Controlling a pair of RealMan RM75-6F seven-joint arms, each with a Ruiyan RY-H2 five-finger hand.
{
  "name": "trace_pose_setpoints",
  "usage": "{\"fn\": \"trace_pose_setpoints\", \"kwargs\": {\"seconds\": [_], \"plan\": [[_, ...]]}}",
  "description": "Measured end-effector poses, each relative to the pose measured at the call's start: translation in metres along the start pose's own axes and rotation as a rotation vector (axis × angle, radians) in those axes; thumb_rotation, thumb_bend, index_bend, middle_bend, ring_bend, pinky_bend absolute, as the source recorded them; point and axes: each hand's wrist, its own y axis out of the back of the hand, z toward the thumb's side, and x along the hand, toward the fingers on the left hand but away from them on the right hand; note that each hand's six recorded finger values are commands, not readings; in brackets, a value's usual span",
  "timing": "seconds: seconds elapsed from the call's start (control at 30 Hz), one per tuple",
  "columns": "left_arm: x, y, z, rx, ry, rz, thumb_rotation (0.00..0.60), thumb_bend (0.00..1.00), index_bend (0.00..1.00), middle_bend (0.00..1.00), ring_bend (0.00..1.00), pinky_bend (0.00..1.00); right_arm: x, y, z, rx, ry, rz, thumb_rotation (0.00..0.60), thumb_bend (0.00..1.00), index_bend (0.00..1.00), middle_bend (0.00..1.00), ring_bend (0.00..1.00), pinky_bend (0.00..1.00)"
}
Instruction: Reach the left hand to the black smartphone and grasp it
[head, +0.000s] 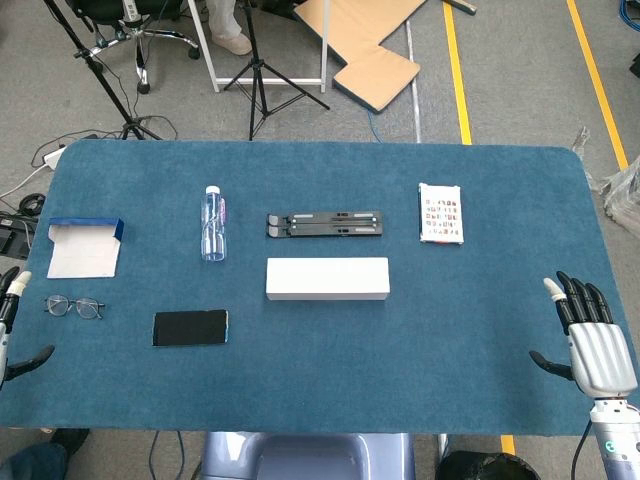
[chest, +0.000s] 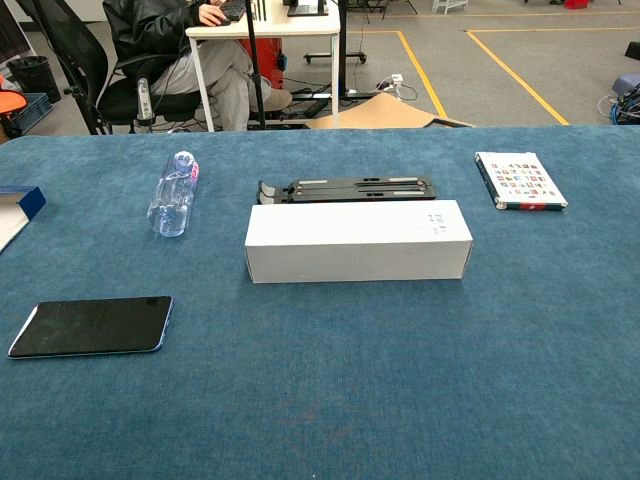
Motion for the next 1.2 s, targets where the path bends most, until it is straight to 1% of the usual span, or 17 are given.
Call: {"fn": "trace_pose_setpoints", "kwargs": {"seconds": [0.2,0.33,0.4,0.53,0.57,0.67,0.7,0.77,0.87,0.97,1.2], "plan": [[0.001,-0.005,0.000,0.005,0.000,-0.017,0.600,0.00,0.00,0.00,0.00,0.00,0.000,0.001,0.000,-0.001,-0.002,-0.005,0.600,0.00,0.00,0.00,0.00,0.00],[0.004,-0.018,0.006,0.005,-0.014,-0.069,0.600,0.00,0.00,0.00,0.00,0.00,0.000,0.004,0.001,-0.011,-0.002,-0.013,0.600,0.00,0.00,0.00,0.00,0.00],[0.009,-0.030,0.014,0.004,-0.034,-0.112,0.600,0.02,0.00,0.00,0.00,0.00,0.000,0.004,0.001,-0.013,0.000,-0.010,0.600,0.00,0.00,0.00,0.00,0.00],[0.020,-0.062,0.039,0.000,-0.085,-0.211,0.600,0.15,0.00,0.00,0.00,0.00,-0.002,0.001,0.000,-0.017,-0.002,0.000,0.600,0.00,0.00,0.00,0.00,0.00],[0.025,-0.074,0.049,-0.003,-0.101,-0.244,0.600,0.19,0.00,0.00,0.00,0.00,-0.003,0.001,0.000,-0.018,-0.003,0.002,0.600,0.00,0.00,0.00,0.00,0.00],[0.035,-0.102,0.078,-0.008,-0.134,-0.310,0.600,0.30,0.00,0.00,0.00,0.00,-0.004,-0.001,-0.002,-0.018,-0.008,0.010,0.600,0.00,0.00,0.00,0.00,0.00],[0.038,-0.109,0.087,-0.007,-0.143,-0.325,0.600,0.31,0.00,0.00,0.00,0.00,-0.004,-0.002,-0.003,-0.019,-0.010,0.013,0.600,0.00,0.00,0.00,0.00,0.00],[0.042,-0.124,0.105,-0.003,-0.159,-0.352,0.600,0.32,0.00,0.00,0.00,0.00,-0.005,-0.003,-0.005,-0.021,-0.015,0.017,0.600,0.00,0.00,0.00,0.00,0.00],[0.046,-0.139,0.124,0.011,-0.178,-0.376,0.600,0.32,0.00,0.00,0.00,0.00,-0.005,-0.003,-0.008,-0.024,-0.023,0.021,0.600,0.00,0.00,0.00,0.00,0.00],[0.048,-0.149,0.131,0.027,-0.180,-0.390,0.600,0.32,0.00,0.00,0.00,0.00,-0.005,-0.003,-0.009,-0.026,-0.027,0.020,0.600,0.00,0.00,0.00,0.00,0.00],[0.049,-0.163,0.137,0.040,-0.184,-0.414,0.600,0.32,0.00,0.00,0.00,0.00,-0.005,-0.003,-0.009,-0.024,-0.027,0.024,0.600,0.00,0.00,0.00,0.00,0.00]]}}
